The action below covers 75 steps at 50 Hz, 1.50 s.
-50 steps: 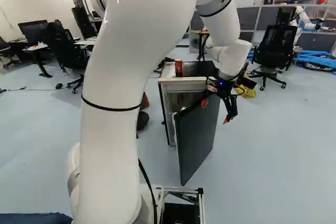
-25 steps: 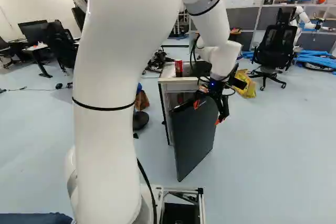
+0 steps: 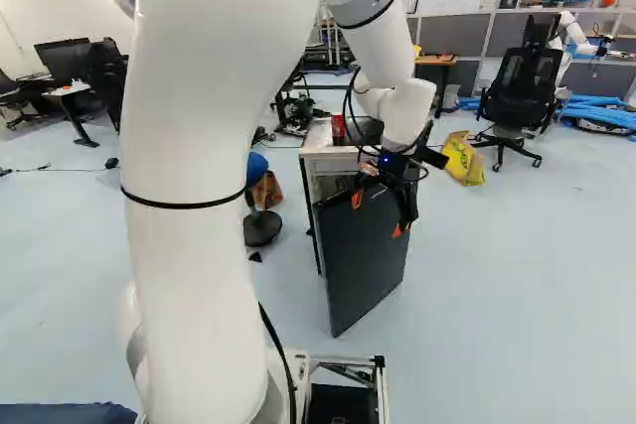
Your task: Grab a drink from the fridge
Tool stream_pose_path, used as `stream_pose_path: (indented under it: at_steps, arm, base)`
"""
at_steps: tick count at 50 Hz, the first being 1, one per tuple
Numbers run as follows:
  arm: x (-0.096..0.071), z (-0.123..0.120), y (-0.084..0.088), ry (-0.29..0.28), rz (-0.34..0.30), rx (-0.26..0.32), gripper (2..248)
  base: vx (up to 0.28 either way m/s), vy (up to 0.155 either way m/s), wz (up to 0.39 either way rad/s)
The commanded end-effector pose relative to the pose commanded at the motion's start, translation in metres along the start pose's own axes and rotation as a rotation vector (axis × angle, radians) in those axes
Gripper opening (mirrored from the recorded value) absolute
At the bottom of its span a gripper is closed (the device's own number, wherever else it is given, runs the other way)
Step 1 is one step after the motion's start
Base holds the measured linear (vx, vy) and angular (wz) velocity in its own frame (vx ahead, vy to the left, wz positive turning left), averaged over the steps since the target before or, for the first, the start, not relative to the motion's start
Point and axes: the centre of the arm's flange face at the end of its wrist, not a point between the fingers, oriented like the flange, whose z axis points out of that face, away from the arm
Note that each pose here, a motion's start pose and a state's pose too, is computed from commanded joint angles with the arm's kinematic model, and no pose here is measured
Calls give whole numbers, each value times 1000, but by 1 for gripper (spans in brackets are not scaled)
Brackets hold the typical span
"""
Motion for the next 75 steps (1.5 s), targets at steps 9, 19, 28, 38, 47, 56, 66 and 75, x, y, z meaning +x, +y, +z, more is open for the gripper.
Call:
stream_pose_path:
  at_steps: [9, 19, 28, 38, 47, 56, 66, 75]
  arm:
    - [-8, 3, -13, -2, -27, -6, 247]
    - [-17, 7, -28, -4, -58, -13, 247]
    - [-24, 10, -40, -4, -85, -18, 247]
    - [-32, 14, -53, -1, -117, -28, 247]
    - [-37, 16, -65, 9, -151, -39, 247]
    - [-42, 19, -76, 28, -186, -50, 247]
    - [-46, 22, -89, 54, -226, -62, 247]
    - [-50, 24, -101, 78, -263, -72, 247]
  base:
    - [0, 0, 0]
    - [0, 0, 0]
    - [0, 0, 0]
    - [0, 0, 0]
    - [0, 0, 0]
    - [0, 0, 0]
    - [0, 0, 0]
    - [0, 0, 0]
